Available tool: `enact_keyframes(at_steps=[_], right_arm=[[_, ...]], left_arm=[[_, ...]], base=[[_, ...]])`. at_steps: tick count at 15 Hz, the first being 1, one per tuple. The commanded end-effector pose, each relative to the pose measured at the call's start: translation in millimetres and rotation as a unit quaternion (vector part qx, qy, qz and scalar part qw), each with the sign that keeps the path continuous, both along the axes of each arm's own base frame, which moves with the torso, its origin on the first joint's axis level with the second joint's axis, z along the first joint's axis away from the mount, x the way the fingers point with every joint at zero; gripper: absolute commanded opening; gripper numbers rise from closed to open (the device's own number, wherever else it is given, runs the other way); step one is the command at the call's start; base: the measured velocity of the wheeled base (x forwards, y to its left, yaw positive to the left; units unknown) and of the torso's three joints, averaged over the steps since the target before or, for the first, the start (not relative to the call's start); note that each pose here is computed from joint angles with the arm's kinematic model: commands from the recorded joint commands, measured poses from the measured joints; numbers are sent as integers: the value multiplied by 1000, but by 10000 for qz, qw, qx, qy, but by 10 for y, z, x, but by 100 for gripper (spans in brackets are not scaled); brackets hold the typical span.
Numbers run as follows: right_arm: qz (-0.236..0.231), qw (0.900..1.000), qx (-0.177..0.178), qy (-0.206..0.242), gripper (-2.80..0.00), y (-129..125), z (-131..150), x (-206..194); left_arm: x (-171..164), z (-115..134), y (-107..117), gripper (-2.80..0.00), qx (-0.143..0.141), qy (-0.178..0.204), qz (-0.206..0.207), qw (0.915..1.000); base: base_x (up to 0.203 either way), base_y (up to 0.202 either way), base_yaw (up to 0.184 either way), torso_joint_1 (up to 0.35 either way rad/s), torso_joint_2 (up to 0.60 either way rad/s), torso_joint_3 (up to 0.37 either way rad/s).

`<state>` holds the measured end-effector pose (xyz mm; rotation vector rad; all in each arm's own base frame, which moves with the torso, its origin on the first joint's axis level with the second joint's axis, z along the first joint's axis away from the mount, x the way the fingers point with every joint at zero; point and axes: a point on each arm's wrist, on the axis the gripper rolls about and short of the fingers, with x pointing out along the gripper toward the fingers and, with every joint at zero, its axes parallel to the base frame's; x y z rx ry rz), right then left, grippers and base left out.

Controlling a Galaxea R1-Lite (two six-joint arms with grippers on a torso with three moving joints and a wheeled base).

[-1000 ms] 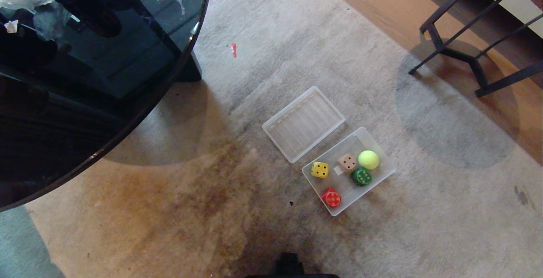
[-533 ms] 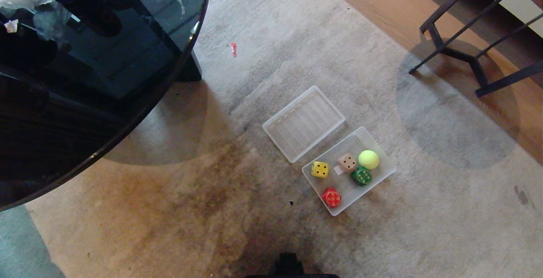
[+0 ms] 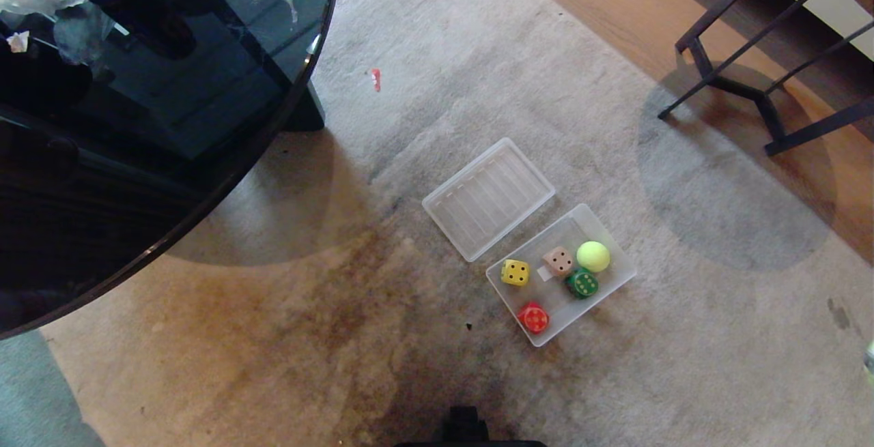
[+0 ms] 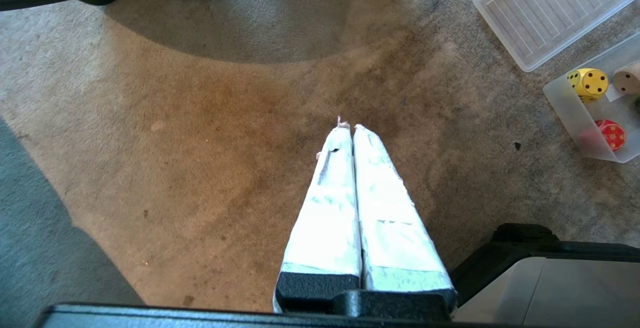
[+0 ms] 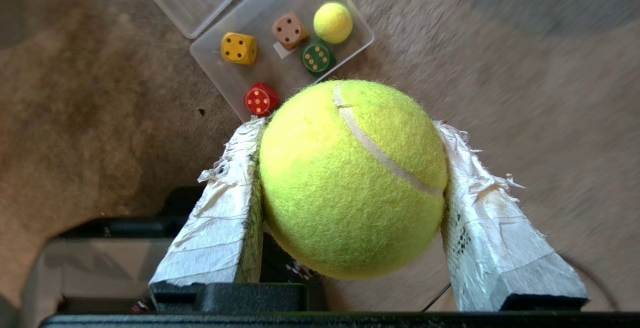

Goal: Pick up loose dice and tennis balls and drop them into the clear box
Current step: Put the ball in the box

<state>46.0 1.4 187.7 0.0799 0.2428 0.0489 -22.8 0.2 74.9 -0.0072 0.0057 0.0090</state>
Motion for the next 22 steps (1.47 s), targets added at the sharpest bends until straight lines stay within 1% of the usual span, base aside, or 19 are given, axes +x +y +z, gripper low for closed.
enact_keyframes(at_steps=[1, 2, 3, 4, 5, 6, 7, 8, 9, 11, 13, 14, 16, 17, 19, 21, 22], right_arm=[[-19, 9928, 89, 1198, -280, 3, -109, 749], [-50, 9885, 175, 1501, -280, 4, -188, 1102], [-83, 9850, 252, 1706, -280, 3, -284, 1429], [-117, 9828, 330, 1814, -280, 2, -389, 1757], [-144, 9833, 406, 1767, -280, 0, -462, 2031], [-161, 9861, 476, 1581, -280, -2, -475, 2232], [-169, 9906, 555, 1242, -280, -5, -422, 2398], [-163, 9926, 611, 1033, -280, -5, -385, 2479], [-140, 9931, 625, 987, -280, -1, -417, 2574], [51, 9923, 697, 1026, -280, 57, -658, 2885], [276, 9924, 797, 901, -280, 178, -776, 3083], [375, 9927, 836, 790, -280, 239, -791, 3141], [490, 9919, 892, 759, -280, 333, -894, 3258], [535, 9912, 979, 718, -280, 387, -920, 3309], [584, 9898, 1031, 790, -280, 457, -1029, 3381], [597, 9898, 1034, 778, -280, 468, -1031, 3392], [606, 9897, 1037, 781, -280, 480, -1094, 3444]], left_arm=[[0, 0, 0, -280, -2, 2, 1, 10000], [0, 0, 0, -280, -2, 2, 1, 10000], [0, 0, 0, -280, -2, 2, 1, 10000], [0, 0, 0, -280, -2, 2, 1, 10000], [0, 0, 0, -280, -2, 2, 1, 10000], [0, 0, 0, -280, -2, 2, 1, 10000], [0, 0, 0, -280, -2, 2, 1, 10000], [0, 0, 0, -280, -2, 2, 1, 10000], [0, 0, 0, -280, -2, 2, 1, 10000], [0, 0, 0, -280, -2, 2, 1, 10000], [0, 0, 0, -280, -2, 2, 1, 10000], [0, 0, 0, -280, -2, 2, 1, 10000], [0, 0, 0, -280, 5, 2, 1, 10000], [0, 0, 0, -280, -2, 2, 1, 10000], [0, 0, 0, -280, -2, 2, 1, 10000], [0, 0, 0, -280, -2, 2, 1, 10000], [0, 0, 0, -280, 3, 2, 1, 10000]], base=[[0, 0, 0, 0, 0, 0], [0, 0, 0, 0, 0, 0], [0, 0, 0, 0, 0, 0], [0, 0, 0, 0, 0, 0], [0, 0, 0, 0, 0, 0], [0, 0, 0, 0, 0, 0], [0, 0, 0, 0, 0, 0], [0, 0, 0, 0, 0, 0], [0, 0, 0, 0, 0, 0], [0, 0, 0, 0, 0, 0], [0, 0, 0, 0, 0, 0], [0, 0, 0, 0, 0, 0], [0, 0, 0, 0, 0, 0], [0, 0, 0, 0, 0, 0], [0, 0, 0, 0, 0, 0], [0, 0, 0, 0, 0, 0], [0, 0, 0, 0, 0, 0]])
